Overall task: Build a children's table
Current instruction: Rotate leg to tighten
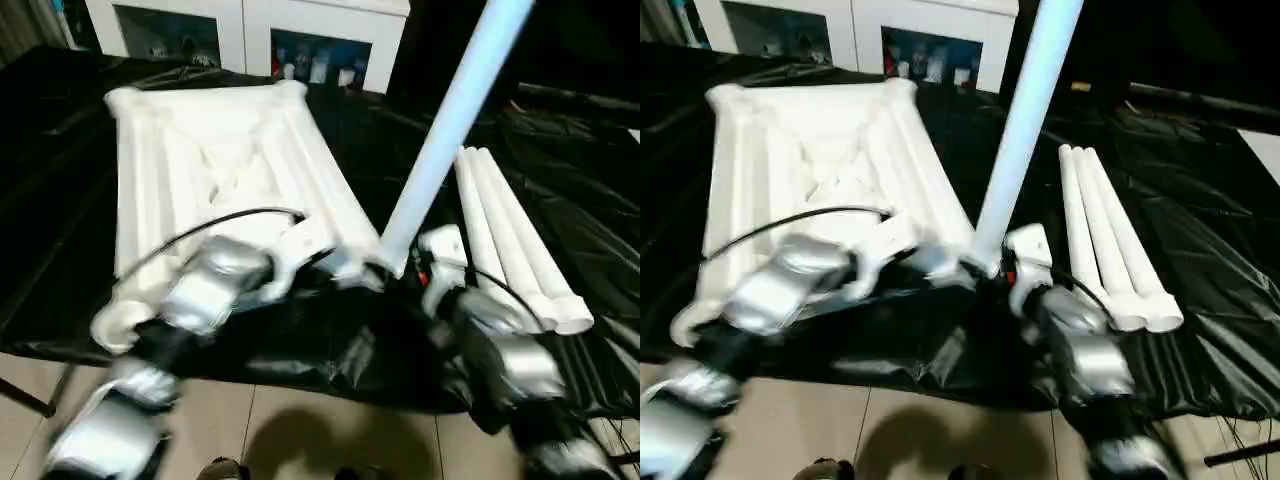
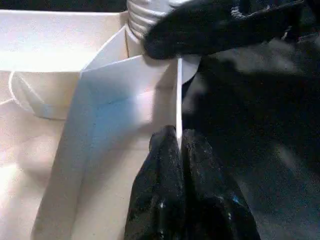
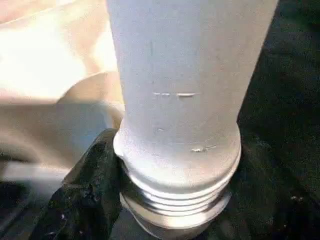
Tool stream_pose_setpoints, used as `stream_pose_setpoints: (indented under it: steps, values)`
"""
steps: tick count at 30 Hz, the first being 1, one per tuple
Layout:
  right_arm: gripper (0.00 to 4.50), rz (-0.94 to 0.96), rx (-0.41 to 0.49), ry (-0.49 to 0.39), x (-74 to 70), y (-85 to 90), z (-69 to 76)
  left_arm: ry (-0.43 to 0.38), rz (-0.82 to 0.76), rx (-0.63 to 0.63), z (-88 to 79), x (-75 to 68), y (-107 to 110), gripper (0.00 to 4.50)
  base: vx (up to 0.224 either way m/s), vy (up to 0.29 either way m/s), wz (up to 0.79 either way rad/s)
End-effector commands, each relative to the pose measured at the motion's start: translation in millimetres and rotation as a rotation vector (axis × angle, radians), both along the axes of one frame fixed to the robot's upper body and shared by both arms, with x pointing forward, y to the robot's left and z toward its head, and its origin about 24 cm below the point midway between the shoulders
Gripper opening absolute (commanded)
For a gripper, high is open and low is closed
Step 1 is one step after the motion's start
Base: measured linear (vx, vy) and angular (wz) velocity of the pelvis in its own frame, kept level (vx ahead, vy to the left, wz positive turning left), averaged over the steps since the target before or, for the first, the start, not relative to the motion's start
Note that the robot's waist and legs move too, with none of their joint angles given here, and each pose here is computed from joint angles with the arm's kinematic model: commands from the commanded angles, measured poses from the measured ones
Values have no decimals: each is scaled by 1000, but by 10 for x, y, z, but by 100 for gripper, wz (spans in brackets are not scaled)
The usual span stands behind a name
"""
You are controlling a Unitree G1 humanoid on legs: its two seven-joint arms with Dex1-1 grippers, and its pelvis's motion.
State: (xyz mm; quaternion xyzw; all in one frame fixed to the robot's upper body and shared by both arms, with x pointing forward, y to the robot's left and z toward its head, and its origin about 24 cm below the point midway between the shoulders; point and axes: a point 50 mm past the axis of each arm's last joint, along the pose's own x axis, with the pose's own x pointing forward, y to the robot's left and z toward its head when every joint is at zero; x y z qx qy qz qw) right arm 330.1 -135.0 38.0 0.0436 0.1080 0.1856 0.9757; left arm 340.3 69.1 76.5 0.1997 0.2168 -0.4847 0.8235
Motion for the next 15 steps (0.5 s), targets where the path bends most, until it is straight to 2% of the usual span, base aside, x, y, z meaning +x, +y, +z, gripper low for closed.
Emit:
stream_pose_setpoints:
  steps: [1, 2, 3, 4, 7, 8, 9, 11, 15]
  values:
    - [272, -158, 43, 125, -9, -65, -211, 14, 43, -42, -53, -2, -154, 0, 0, 0, 0]
    - [272, -163, 50, 122, 27, 7, -197, 5, 50, -47, -52, 5, -237, 0, 0, 0, 0]
    - [272, -163, 50, 122, 27, 7, -197, 5, 50, -47, -52, 5, -237, 0, 0, 0, 0]
    - [272, -115, 41, 94, 51, 114, -156, 5, 31, -58, -50, -9, -320, 0, 0, 0, 0]
    - [272, -64, 42, 66, 58, 190, -119, 4, 9, -60, -51, -22, -361, 0, 0, 0, 0]
    - [272, -35, 69, 55, 50, 215, -97, 5, -1, -52, -62, -28, -356, 0, 0, 0, 0]
    - [307, -6, 97, 42, 37, 223, -77, 8, -12, -44, -76, -37, -330, 0, 0, 0, 0]
    - [344, -3, 97, 38, 34, 213, -76, 10, -15, -41, -82, -39, -313, 0, 0, 0, 0]
    - [362, 74, 60, 8, -25, 124, -69, 18, -89, -28, -106, -90, -157, 0, 0, 0, 0]
